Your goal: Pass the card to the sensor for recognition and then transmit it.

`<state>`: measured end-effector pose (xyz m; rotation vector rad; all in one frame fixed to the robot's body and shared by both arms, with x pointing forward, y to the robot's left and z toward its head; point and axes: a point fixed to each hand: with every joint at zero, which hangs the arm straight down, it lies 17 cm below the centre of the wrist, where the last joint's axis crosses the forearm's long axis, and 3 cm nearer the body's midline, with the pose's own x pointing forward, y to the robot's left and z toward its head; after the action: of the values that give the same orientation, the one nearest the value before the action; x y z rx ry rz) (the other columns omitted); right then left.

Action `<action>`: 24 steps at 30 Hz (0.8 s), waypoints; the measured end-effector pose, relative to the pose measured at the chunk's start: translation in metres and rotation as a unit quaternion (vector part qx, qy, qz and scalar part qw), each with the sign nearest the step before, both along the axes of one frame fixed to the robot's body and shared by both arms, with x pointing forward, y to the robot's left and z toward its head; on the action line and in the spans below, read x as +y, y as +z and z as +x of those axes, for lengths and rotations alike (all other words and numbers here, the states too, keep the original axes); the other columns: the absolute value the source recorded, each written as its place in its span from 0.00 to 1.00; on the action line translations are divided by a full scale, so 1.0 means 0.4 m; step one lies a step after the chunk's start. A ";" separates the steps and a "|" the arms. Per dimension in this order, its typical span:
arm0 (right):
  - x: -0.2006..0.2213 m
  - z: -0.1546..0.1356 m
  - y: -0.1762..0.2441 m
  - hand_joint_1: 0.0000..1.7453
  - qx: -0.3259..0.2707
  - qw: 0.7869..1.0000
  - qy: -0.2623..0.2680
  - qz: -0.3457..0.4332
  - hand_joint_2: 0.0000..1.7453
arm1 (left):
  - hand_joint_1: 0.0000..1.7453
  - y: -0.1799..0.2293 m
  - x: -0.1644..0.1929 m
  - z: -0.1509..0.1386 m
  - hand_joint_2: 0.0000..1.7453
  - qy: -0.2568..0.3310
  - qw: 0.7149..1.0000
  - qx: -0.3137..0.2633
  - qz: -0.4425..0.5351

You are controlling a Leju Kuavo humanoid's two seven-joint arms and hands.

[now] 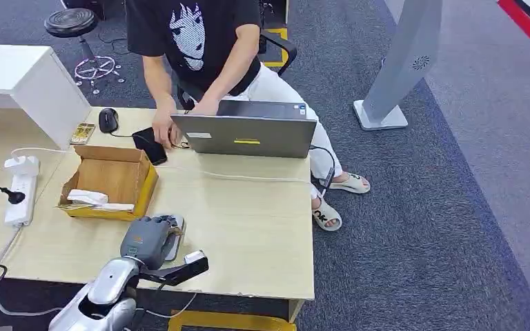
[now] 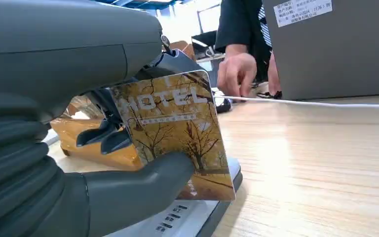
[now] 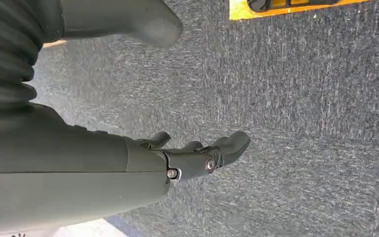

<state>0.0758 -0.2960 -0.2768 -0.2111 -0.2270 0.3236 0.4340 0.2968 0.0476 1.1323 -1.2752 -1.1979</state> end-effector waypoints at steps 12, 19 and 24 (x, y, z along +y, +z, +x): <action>0.000 -0.004 -0.001 0.00 0.002 1.000 -0.006 0.002 1.00 | 1.00 -0.016 -0.002 -0.016 1.00 0.000 1.000 0.006 -0.001; -0.006 -0.019 -0.001 0.00 0.006 1.000 -0.013 0.005 1.00 | 1.00 -0.018 -0.013 -0.037 1.00 0.003 0.998 0.014 -0.058; -0.018 -0.017 0.001 0.00 0.005 1.000 -0.012 0.000 1.00 | 1.00 0.046 0.029 -0.010 1.00 0.021 0.994 -0.008 -0.103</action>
<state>0.0689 -0.3033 -0.2763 -0.2129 -0.2151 0.3009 0.4302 0.3083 0.0659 1.0152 -1.3470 -1.0023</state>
